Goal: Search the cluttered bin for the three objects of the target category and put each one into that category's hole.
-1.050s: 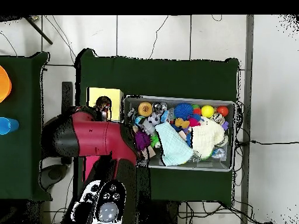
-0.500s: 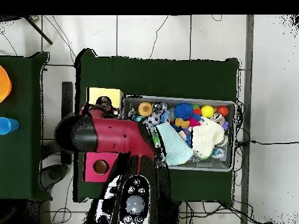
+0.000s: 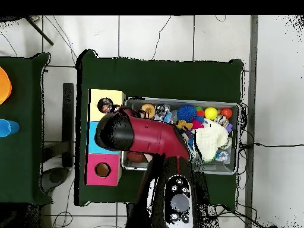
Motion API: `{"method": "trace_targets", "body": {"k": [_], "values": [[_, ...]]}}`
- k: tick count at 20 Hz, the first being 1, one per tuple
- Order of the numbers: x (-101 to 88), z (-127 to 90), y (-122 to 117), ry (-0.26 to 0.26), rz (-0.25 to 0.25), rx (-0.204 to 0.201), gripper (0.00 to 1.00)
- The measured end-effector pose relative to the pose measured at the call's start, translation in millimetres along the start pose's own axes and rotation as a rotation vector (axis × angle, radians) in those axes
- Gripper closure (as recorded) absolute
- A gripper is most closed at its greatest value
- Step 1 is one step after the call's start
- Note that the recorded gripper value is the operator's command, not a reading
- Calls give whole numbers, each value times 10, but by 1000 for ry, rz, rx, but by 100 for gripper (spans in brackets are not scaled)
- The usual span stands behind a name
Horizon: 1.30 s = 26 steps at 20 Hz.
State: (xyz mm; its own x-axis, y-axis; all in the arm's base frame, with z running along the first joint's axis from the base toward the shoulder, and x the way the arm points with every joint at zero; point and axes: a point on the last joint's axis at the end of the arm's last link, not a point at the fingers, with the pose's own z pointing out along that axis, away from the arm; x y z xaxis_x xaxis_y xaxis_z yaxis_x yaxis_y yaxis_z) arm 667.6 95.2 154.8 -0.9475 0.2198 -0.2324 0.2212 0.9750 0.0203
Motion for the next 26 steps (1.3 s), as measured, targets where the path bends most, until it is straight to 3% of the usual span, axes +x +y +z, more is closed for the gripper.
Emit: {"method": "trace_targets", "body": {"k": [6, 15, 16, 26], "values": [[78, 2, -143, 20, -15, 20, 100], [230, 32, -184, 52, -15, 13, 100], [261, 44, -173, 59, -16, 9, 0], [398, 68, -227, 87, -8, 10, 0]]}}
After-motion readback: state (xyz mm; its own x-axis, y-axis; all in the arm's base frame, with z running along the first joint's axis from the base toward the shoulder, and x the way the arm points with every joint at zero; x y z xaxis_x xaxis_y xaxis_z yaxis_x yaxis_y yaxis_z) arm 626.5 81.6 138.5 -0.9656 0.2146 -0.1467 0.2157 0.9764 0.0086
